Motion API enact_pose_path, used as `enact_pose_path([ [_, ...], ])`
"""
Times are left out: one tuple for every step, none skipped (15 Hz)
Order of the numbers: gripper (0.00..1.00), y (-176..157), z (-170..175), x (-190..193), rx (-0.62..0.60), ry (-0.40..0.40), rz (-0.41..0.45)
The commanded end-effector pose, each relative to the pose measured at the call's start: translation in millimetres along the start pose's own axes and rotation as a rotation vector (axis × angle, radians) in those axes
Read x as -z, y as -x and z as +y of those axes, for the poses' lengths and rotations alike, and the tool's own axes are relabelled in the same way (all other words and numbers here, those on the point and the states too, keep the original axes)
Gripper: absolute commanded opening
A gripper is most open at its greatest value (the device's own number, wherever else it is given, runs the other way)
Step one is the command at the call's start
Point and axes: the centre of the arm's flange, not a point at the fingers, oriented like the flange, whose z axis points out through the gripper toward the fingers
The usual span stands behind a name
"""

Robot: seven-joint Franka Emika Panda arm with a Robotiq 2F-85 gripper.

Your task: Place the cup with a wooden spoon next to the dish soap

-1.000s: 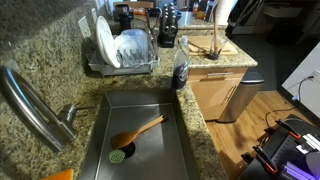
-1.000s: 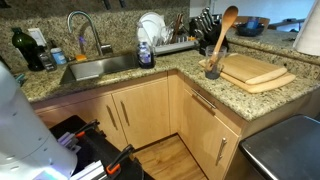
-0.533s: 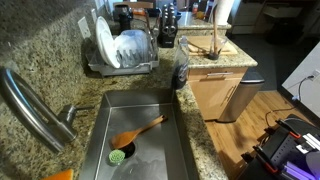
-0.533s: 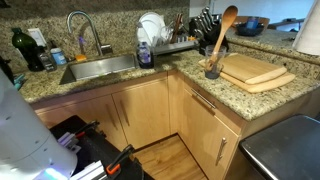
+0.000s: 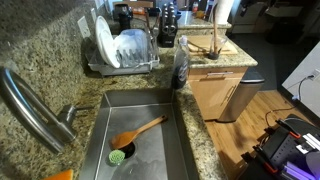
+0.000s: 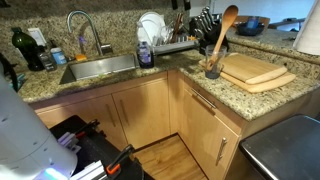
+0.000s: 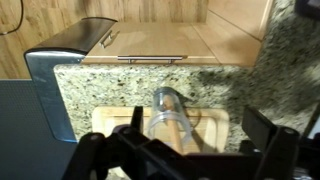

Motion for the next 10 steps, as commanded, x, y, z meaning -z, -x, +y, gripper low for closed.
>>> enact_pose_path([
  [1.00, -64.0, 67.5, -44.3, -0.203, 0.031, -0.005],
  [1.00, -69.0, 79.8, -56.8, -0.263, 0.043, -0.017],
  [1.00, -39.1, 70.3, -38.5, -0.175, 0.039, -0.011],
  [1.00, -47.7, 85.6, -50.6, -0.215, 0.052, -0.019],
  [1.00, -53.2, 91.8, -58.5, -0.234, 0.060, -0.023],
  [1.00, -49.0, 86.3, -56.9, -0.206, 0.061, -0.015],
  [1.00, -69.2, 85.1, -64.9, -0.258, 0.072, -0.092],
  [1.00, -89.9, 90.5, -79.5, -0.332, 0.074, -0.158],
  [1.00, -101.6, 96.7, -91.0, -0.368, 0.065, -0.190],
  [1.00, -115.2, 103.8, -105.8, -0.416, 0.060, -0.219],
])
